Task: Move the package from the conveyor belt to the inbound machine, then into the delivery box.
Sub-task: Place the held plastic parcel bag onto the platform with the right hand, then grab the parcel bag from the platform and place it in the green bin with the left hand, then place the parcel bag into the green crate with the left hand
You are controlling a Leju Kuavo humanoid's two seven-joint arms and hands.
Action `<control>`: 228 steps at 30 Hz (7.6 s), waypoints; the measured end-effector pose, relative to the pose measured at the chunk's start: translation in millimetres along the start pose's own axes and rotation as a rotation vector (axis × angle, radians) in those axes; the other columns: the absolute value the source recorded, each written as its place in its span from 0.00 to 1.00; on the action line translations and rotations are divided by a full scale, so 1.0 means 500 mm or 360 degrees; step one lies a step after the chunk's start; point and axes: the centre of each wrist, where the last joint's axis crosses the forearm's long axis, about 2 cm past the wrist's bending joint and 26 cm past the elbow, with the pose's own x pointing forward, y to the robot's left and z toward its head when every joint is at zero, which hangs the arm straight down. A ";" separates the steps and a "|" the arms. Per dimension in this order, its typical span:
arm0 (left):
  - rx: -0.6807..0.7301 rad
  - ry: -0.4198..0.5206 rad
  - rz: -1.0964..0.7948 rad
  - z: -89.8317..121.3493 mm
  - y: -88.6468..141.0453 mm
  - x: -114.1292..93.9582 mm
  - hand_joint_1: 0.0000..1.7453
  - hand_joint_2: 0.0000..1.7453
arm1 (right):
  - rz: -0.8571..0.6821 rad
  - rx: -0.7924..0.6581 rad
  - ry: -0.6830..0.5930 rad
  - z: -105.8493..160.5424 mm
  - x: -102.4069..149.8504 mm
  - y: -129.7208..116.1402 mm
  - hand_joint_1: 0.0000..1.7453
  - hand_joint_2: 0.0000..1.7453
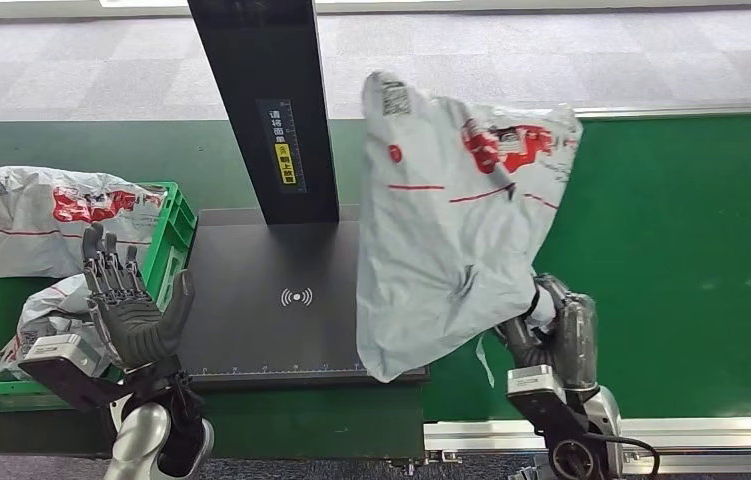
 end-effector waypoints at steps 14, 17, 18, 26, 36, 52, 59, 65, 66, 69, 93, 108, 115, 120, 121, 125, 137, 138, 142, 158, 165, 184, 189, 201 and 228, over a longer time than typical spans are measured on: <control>-0.0066 -0.0003 0.0023 -0.026 -0.018 -0.017 0.00 1.00 | 0.0070 0.0745 0.0065 -0.019 -0.018 0.096 1.00 1.00; -0.0039 0.0003 0.0025 -0.032 -0.026 -0.018 0.00 1.00 | 0.0157 0.0870 0.0137 -0.070 -0.059 0.105 1.00 1.00; -0.0034 0.0007 0.0029 -0.033 -0.028 -0.019 0.00 1.00 | 0.0180 0.0897 0.0148 -0.091 -0.070 0.108 1.00 1.00; -0.0081 0.0008 0.0089 -0.048 -0.054 -0.022 0.00 1.00 | 0.0075 0.1099 0.0192 -0.215 -0.096 0.144 1.00 1.00; -0.0232 0.0034 0.0176 -0.055 -0.112 -0.024 0.00 1.00 | -0.0397 0.1407 0.0288 -0.222 -0.051 0.241 0.93 1.00; -0.0288 0.0078 0.0136 -0.049 -0.117 -0.027 0.00 1.00 | -0.1011 0.1428 0.0803 -0.224 -0.067 0.230 0.00 1.00; -0.0345 0.0109 0.0121 -0.035 -0.106 -0.029 0.00 1.00 | -0.1542 0.1243 0.0801 -0.181 -0.127 0.158 0.00 0.75; -0.0380 0.0155 0.0081 -0.015 -0.082 -0.030 0.00 1.00 | -0.1884 0.0965 0.0523 -0.113 -0.143 0.111 0.00 0.75; -0.0390 0.0159 0.0080 -0.011 -0.079 -0.031 0.00 1.00 | -0.1885 0.0922 0.0478 -0.105 -0.143 0.100 0.00 0.50; -0.0408 0.0164 0.0078 -0.004 -0.073 -0.031 0.00 1.00 | -0.1888 0.0853 0.0420 -0.089 -0.141 0.071 0.00 0.25; -0.0936 0.0090 -0.0858 0.019 -0.066 -0.044 0.00 1.00 | -0.0940 0.0262 0.0720 0.045 -0.104 -0.031 0.00 1.00; -0.1681 0.0148 -0.1719 0.042 -0.114 -0.127 0.53 1.00 | -0.0815 0.0241 0.0690 0.078 -0.077 -0.061 0.00 1.00; -0.1707 0.0212 -0.1710 0.039 -0.115 -0.135 0.75 1.00 | -0.0790 0.0212 0.0701 0.086 -0.064 -0.066 0.00 1.00; -0.1522 0.0076 -0.1695 0.038 -0.111 -0.132 0.81 1.00 | -0.0779 0.0190 0.0704 0.087 -0.056 -0.067 0.00 1.00; -0.1465 0.0024 -0.1702 0.039 -0.110 -0.131 0.88 1.00 | -0.0779 0.0187 0.0701 0.086 -0.054 -0.066 0.00 1.00; -0.1338 -0.0112 -0.1721 0.038 -0.108 -0.124 1.00 1.00 | -0.0781 0.0179 0.0688 0.079 -0.048 -0.063 0.00 1.00; -0.1002 -0.0437 -0.1452 0.012 -0.102 -0.078 1.00 1.00 | -0.0775 0.0128 0.0678 0.072 -0.044 -0.063 0.00 1.00; -0.0981 -0.0453 -0.1444 0.008 -0.102 -0.074 1.00 1.00 | -0.0775 0.0126 0.0677 0.072 -0.044 -0.063 0.00 1.00; -0.0925 -0.0582 -0.1356 -0.004 -0.101 -0.059 1.00 1.00 | -0.0776 0.0105 0.0677 0.070 -0.045 -0.063 0.00 1.00; 0.0204 -0.1612 -0.1464 -0.249 0.018 0.256 1.00 1.00 | -0.0781 -0.0009 0.0646 0.064 -0.052 -0.067 0.00 1.00; 0.0331 -0.1775 -0.1801 -0.292 0.077 0.300 1.00 1.00 | -0.0754 -0.0017 0.0668 0.075 -0.054 -0.074 0.00 1.00; -0.0094 0.0271 -0.2799 -0.416 0.189 -0.057 1.00 1.00 | -0.0714 0.0125 0.0706 0.103 -0.039 -0.081 0.00 1.00; -0.0662 0.0639 -0.2982 -0.418 0.246 -0.111 1.00 1.00 | -0.0728 0.0174 0.0694 0.100 -0.040 -0.079 0.00 1.00; -0.0951 0.1004 -0.3043 -0.426 0.300 -0.140 1.00 1.00 | -0.0728 0.0200 0.0693 0.098 -0.043 -0.078 0.00 1.00; -0.0242 0.0206 -0.2403 -0.442 0.244 -0.108 0.00 1.00 | -0.0724 0.0190 0.0773 0.110 -0.040 -0.077 0.00 1.00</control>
